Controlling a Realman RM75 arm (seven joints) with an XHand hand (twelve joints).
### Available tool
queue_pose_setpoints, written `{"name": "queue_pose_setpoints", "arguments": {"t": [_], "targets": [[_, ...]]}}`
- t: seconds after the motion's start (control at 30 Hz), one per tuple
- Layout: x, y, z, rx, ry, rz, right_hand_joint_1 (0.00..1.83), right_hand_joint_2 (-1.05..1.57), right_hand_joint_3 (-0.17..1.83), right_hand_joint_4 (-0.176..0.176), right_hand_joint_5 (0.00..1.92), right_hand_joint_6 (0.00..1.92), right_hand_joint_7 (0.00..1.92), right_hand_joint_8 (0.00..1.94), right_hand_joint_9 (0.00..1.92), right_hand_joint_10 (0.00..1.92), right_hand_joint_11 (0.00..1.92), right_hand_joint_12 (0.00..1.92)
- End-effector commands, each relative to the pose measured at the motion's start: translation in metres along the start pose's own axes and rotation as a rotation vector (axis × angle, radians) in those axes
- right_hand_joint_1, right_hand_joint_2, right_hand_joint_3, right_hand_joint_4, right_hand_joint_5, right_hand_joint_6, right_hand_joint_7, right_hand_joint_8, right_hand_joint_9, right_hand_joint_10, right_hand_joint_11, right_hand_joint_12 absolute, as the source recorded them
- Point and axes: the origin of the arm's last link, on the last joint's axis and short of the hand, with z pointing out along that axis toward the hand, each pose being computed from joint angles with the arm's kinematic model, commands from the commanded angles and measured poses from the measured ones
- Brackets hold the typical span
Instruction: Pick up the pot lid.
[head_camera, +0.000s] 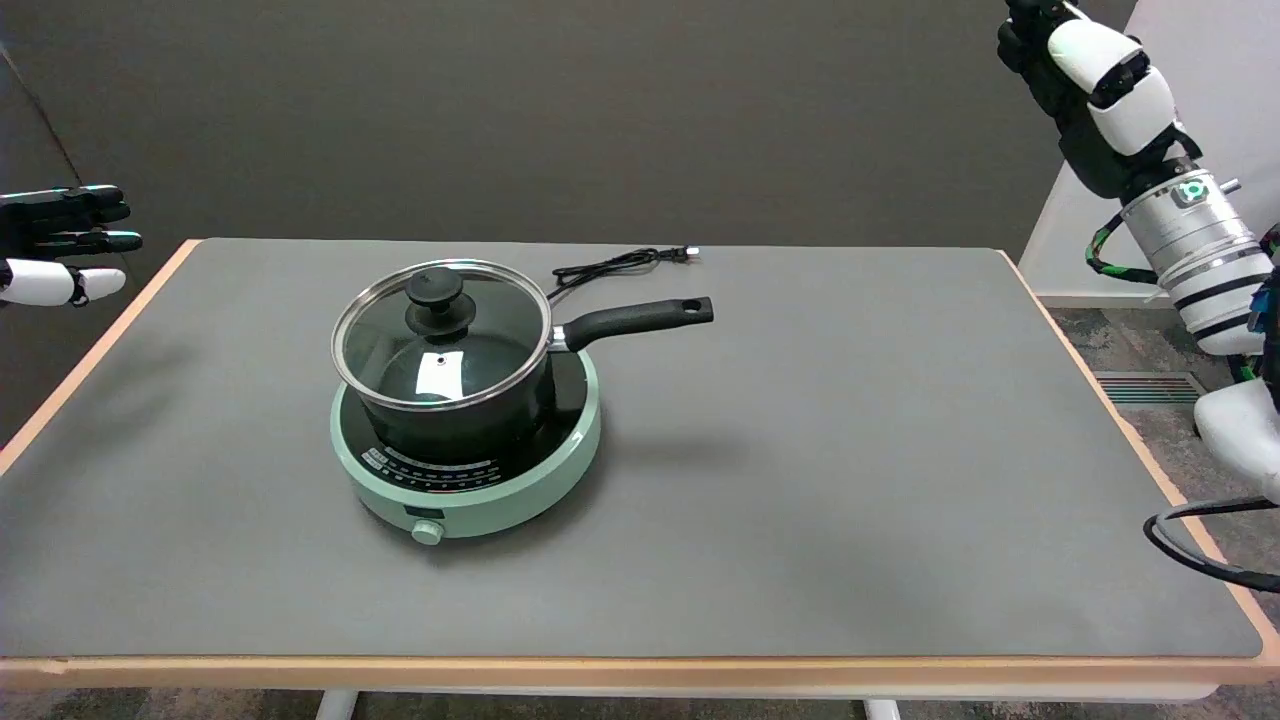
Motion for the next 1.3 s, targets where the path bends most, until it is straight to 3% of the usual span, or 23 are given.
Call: {"name": "queue_pose_setpoints", "arguments": {"t": [0.03,0.07,0.13,0.23,0.3,0.53,0.63,0.77,0.87,0.9,0.93,1.03,1.1,1.3], "targets": [[-0.004,-0.011,0.004,0.062,-0.028,0.022,0.27,0.63,0.96,0.036,0.21,0.17,0.08,0.12,0.12,0.19,0.05,0.24],[-0.005,-0.014,0.005,0.072,-0.033,0.018,0.27,0.63,0.95,0.036,0.21,0.17,0.08,0.12,0.12,0.19,0.05,0.24],[-0.007,-0.027,0.009,0.100,-0.056,-0.014,0.46,0.61,1.02,0.030,0.18,0.24,0.11,0.06,0.10,0.23,0.07,0.19],[-0.006,-0.042,0.014,0.125,-0.092,-0.078,0.49,0.61,1.02,0.029,0.19,0.25,0.11,0.08,0.10,0.24,0.07,0.19],[-0.008,-0.046,0.017,0.137,-0.111,-0.099,0.35,0.63,0.92,0.036,0.23,0.16,0.09,0.14,0.12,0.19,0.03,0.27],[-0.016,-0.062,0.030,0.178,-0.167,-0.130,0.39,0.62,0.89,0.036,0.24,0.15,0.11,0.15,0.15,0.18,0.04,0.31],[-0.020,-0.074,0.036,0.213,-0.198,-0.156,0.50,0.62,1.03,0.033,0.21,0.24,0.12,0.13,0.10,0.26,0.07,0.20],[-0.029,-0.093,0.046,0.260,-0.251,-0.216,0.53,0.61,1.03,0.034,0.21,0.24,0.12,0.16,0.10,0.29,0.08,0.21],[-0.041,-0.110,0.057,0.308,-0.289,-0.265,0.48,0.56,0.90,0.039,0.26,0.15,0.15,0.14,0.20,0.19,0.06,0.31],[-0.044,-0.115,0.062,0.321,-0.297,-0.287,0.56,0.56,1.00,0.038,0.20,0.25,0.14,0.18,0.14,0.34,0.07,0.32],[-0.047,-0.120,0.065,0.332,-0.301,-0.309,0.51,0.55,0.92,0.043,0.26,0.16,0.18,0.14,0.22,0.21,0.08,0.33],[-0.062,-0.133,0.077,0.356,-0.327,-0.419,0.49,0.53,0.97,0.048,0.27,0.18,0.23,0.14,0.23,0.28,0.10,0.40],[-0.076,-0.144,0.087,0.383,-0.335,-0.513,0.54,0.56,0.90,0.051,0.29,0.16,0.26,0.16,0.30,0.20,0.13,0.39],[-0.126,-0.163,0.119,0.450,-0.371,-0.657,0.58,0.52,0.93,0.073,0.29,0.14,0.33,0.15,0.38,0.22,0.17,0.47]]}}
